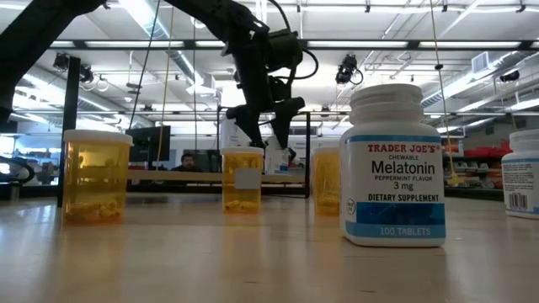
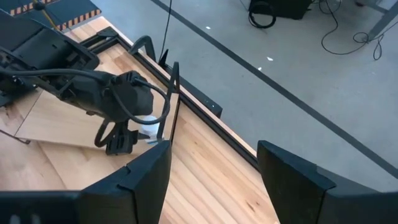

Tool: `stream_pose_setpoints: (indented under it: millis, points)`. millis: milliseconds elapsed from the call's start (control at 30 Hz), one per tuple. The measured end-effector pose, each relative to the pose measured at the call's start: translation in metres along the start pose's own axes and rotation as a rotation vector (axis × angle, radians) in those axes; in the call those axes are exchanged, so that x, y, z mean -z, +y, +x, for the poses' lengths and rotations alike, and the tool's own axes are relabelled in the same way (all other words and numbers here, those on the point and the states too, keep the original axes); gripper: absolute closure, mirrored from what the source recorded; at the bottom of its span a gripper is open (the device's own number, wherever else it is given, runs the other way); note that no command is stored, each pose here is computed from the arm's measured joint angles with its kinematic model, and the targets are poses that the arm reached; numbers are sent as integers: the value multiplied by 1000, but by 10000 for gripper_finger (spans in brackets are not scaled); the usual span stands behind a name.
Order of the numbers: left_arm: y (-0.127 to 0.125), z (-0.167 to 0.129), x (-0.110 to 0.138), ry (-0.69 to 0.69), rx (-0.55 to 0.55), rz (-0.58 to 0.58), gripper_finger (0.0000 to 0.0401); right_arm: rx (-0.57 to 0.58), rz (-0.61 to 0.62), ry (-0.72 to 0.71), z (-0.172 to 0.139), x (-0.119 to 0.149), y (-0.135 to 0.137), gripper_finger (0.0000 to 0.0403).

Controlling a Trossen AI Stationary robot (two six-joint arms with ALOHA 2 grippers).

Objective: Pick and place medicine bottles onto shelf by color
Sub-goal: Put the white pill bottle on the shelf

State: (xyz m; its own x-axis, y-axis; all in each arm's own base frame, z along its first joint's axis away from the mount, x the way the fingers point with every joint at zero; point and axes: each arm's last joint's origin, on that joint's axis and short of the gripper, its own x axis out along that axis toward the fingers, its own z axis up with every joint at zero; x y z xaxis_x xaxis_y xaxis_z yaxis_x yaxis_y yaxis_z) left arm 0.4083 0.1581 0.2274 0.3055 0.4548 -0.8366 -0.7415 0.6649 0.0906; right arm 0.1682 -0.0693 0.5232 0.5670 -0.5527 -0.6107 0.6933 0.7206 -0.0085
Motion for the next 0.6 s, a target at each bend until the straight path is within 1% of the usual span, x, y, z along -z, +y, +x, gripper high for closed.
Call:
stream_pose_setpoints:
  millis: [467, 600]
  points:
    - [-1, 2, 5, 40, -14, 19, 56, 0, -8, 1, 0, 0, 0, 158]
    - [0, 2, 7, 62, -23, 28, 69, 0, -9, 1, 0, 0, 0, 158]
